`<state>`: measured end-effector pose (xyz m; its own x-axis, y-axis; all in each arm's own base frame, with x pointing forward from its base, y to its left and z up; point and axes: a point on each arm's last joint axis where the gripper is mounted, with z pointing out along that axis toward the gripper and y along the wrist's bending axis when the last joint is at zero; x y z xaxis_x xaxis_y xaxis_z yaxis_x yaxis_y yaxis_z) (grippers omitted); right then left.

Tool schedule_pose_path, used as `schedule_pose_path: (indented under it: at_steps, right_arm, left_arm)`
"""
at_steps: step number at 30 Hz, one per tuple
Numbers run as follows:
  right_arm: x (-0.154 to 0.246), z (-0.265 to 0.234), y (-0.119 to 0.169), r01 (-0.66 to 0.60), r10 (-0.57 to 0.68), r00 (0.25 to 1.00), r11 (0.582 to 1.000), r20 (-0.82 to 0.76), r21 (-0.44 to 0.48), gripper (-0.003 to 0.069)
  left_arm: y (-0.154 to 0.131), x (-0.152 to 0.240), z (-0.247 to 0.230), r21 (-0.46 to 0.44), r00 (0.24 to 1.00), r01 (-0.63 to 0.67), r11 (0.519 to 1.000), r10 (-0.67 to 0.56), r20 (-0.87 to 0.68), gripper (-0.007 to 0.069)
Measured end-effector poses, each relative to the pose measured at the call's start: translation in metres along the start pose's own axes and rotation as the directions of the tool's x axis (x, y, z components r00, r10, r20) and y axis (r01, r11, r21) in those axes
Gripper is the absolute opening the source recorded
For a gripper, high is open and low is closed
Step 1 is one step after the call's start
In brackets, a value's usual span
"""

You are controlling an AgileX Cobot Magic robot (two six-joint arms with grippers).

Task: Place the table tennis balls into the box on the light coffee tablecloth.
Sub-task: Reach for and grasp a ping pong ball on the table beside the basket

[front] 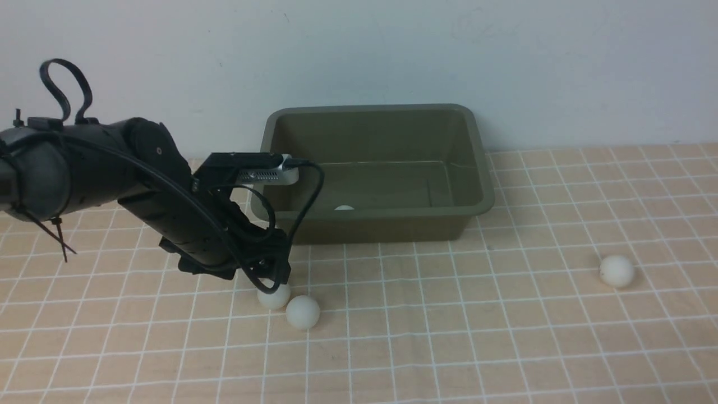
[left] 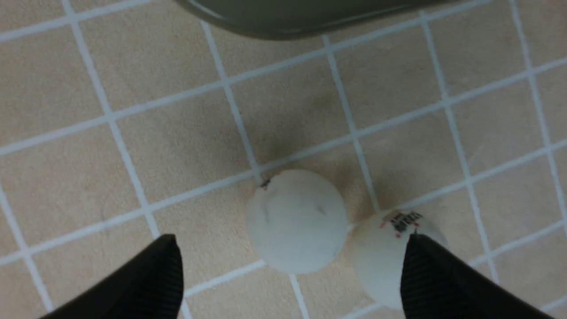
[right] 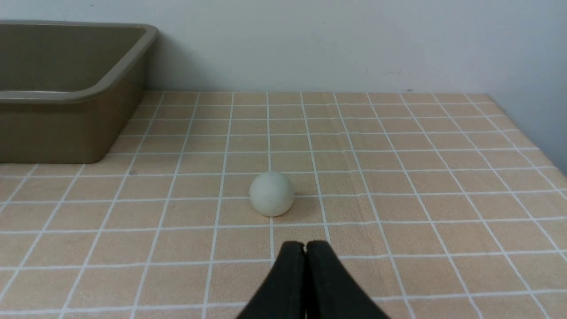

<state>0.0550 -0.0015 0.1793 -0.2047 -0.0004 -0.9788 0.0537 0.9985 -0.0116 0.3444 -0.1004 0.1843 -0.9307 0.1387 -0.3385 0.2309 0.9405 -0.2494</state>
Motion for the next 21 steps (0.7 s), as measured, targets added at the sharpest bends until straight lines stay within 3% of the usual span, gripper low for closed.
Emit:
schedule_pose_path:
  at_steps: [21]
  right_arm:
    - [0.0,0.0,0.0,0.0,0.0,1.0,1.0,0.0,0.0,-0.0019]
  left_arm:
    - [0.009,0.001,0.036,-0.007,0.999,0.048,0.999,-0.048,-0.014,0.0548]
